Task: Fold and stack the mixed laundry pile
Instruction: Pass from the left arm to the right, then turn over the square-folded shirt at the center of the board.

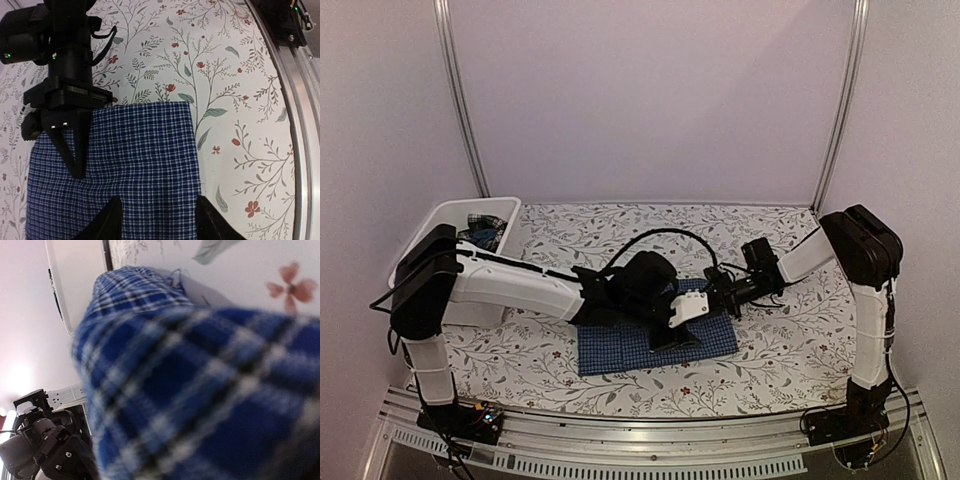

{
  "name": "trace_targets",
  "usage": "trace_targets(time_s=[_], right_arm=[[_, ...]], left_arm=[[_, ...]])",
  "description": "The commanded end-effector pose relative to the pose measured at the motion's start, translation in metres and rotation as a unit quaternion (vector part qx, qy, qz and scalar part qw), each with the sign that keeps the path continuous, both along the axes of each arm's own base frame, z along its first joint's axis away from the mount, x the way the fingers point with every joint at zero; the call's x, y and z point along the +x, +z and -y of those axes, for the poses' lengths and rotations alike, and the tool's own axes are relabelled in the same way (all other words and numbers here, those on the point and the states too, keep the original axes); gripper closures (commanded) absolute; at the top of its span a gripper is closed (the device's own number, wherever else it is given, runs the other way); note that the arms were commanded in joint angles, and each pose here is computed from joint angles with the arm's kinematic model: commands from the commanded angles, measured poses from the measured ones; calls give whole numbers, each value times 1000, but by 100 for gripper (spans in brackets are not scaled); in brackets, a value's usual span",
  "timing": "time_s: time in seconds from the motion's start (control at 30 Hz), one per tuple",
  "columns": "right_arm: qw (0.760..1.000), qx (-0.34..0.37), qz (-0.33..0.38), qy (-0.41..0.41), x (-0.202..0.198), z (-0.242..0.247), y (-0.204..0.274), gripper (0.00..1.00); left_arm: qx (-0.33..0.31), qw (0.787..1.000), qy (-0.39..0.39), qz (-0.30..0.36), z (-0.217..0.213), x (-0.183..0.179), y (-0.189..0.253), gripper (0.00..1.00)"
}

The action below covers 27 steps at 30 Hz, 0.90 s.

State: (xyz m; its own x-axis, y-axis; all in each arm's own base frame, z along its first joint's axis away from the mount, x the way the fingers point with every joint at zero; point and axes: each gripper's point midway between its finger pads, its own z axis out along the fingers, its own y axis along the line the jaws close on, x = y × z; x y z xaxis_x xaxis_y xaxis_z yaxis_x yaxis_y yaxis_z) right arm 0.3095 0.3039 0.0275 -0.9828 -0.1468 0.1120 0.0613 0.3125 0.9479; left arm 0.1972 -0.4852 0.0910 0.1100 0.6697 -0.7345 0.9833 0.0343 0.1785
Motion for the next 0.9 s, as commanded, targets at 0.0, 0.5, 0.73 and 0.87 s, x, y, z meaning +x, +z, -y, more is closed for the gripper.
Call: trace_targets(time_s=[0.0,0.5,0.73,0.87], right_arm=[[989,-131,-47,-44,-6,34,-22,100],[915,-388,92,-63,27,150,54,100],[814,-549,143,-127,42,238,111,100],[726,-642,164,-183,46,301,148,100]], left_arm=[[-46,994,98,2,-26,30,50,44],[-35,950,303,-64,-122,82,50,25],[-25,944,324,-60,-140,91,49,24],[-16,938,340,-63,-154,96,49,23]])
